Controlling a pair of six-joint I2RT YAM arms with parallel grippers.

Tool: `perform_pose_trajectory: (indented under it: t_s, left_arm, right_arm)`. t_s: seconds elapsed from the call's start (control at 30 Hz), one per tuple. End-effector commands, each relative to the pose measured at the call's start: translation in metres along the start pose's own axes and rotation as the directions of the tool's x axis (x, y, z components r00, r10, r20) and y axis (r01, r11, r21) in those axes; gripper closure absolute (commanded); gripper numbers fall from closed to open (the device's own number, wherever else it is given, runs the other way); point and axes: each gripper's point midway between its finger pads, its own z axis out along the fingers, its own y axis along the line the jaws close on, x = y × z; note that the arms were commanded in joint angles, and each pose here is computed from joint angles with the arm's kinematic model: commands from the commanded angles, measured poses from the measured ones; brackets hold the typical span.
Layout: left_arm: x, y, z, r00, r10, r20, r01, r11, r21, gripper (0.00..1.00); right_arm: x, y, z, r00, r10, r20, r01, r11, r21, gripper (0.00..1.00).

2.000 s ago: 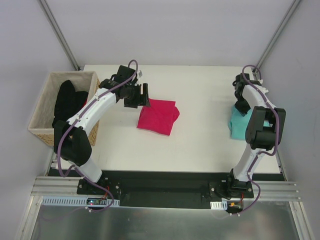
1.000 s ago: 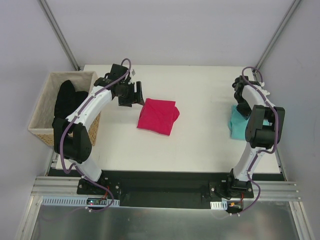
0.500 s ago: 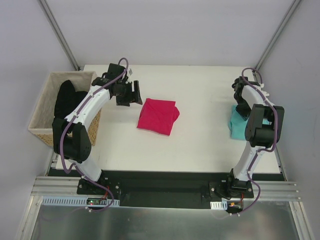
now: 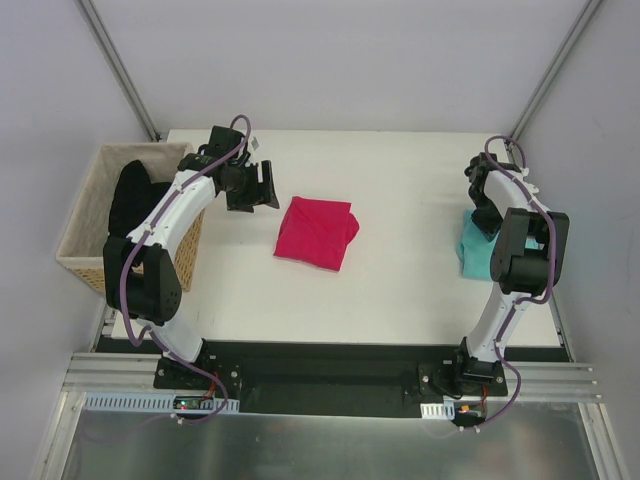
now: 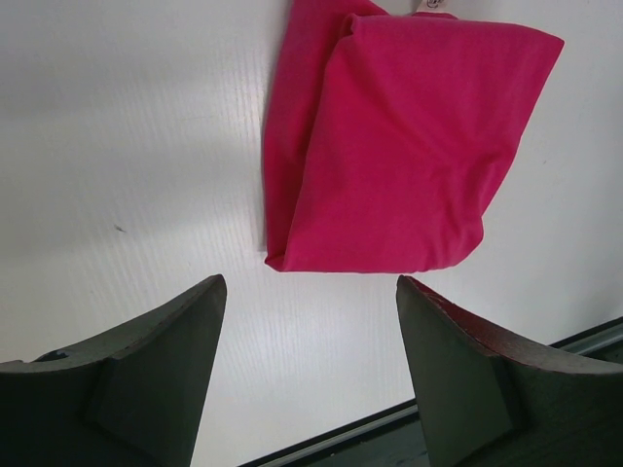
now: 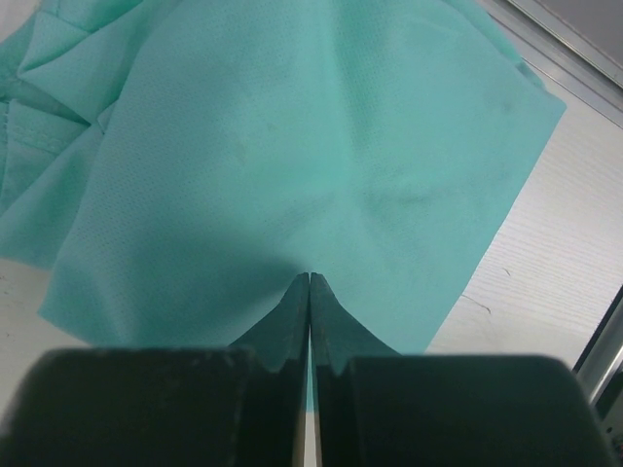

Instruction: Fold and stack the t-shirts

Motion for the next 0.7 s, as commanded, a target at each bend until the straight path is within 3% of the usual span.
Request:
perform_pose_trajectory:
  t_s: [0.0,0.67]
  left_arm:
    - [-0.008,-0.007,-0.013,1.0,0.017,0.023,-0.018,0.999,0.029,0.29]
    - [-0.007,-0.004,-0.02,0.999,0.011,0.038,-0.012,1.0,0.023,0.29]
  right_arm:
    - [-0.006,-0.001,-0.002,1.0,0.029,0.005,-0.029,1.0,0.0,0.99]
    - [0.005,0.009,0.0,0.998,0.054,-0.045,-0.056,0.998,-0.041,0.99]
